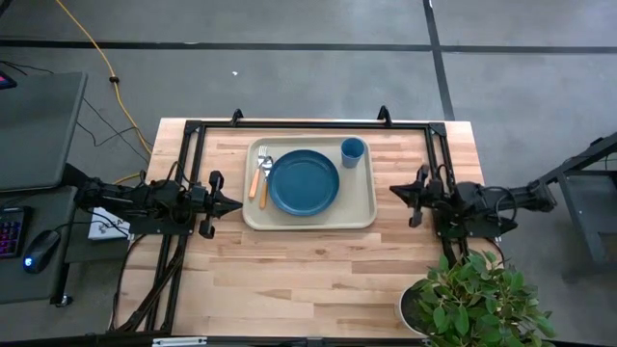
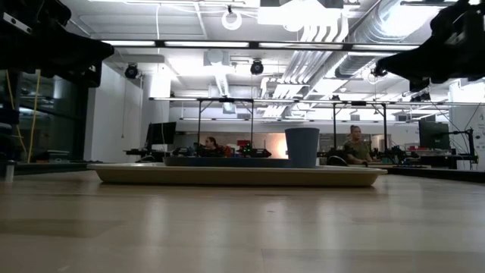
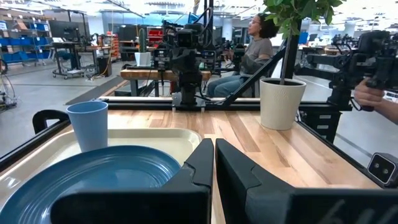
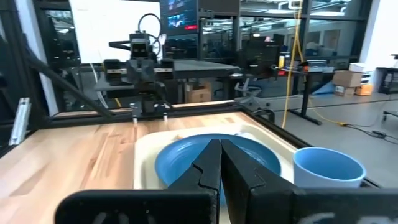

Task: Pick and place plate/cup/fork/spoon on tray
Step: Return to Home Position

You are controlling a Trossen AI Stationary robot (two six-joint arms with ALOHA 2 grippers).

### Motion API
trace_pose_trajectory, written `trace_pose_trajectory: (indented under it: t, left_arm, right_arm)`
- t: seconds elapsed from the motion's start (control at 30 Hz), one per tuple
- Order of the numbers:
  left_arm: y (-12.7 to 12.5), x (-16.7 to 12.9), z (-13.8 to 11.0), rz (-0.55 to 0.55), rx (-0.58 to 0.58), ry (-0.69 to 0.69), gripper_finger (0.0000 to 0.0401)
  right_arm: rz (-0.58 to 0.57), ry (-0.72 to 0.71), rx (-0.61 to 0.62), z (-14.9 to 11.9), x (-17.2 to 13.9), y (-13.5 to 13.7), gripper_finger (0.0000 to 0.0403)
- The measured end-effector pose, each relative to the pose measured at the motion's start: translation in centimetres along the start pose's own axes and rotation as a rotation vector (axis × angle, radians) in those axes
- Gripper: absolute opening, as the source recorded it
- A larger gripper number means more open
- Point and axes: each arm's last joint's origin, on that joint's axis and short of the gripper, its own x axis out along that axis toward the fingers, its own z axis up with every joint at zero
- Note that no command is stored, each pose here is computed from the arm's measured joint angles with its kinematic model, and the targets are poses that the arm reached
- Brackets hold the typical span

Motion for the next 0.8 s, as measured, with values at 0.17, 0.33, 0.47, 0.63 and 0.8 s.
trace_pose_trajectory:
  t: [0.17, 0.33, 0.47, 0.63, 0.8]
  left_arm:
    - [0.0, 0.0, 0.0, 0.0, 0.0, 0.0, 0.0001]
    - [0.0, 0.0, 0.0, 0.0, 0.0, 0.0, 0.0001]
    - [0.0, 0.0, 0.0, 0.0, 0.0, 0.0, 0.0]
    - [0.0, 0.0, 0.0, 0.0, 0.0, 0.0, 0.0001]
    - [0.0, 0.0, 0.0, 0.0, 0.0, 0.0, 0.0001]
  right_arm:
    - [-0.016, 0.005, 0.013, -0.11, 0.28, -0.8, 0.0]
    - [0.093, 0.036, 0.053, -0.41, 0.44, -1.11, 0.0]
    - [0.163, 0.049, 0.053, -0.52, 0.43, -0.98, 0.0]
    - [0.145, 0.045, 0.027, -0.51, 0.44, -1.03, 0.0]
    - [0.146, 0.057, 0.007, -0.62, 0.51, -1.02, 0.0]
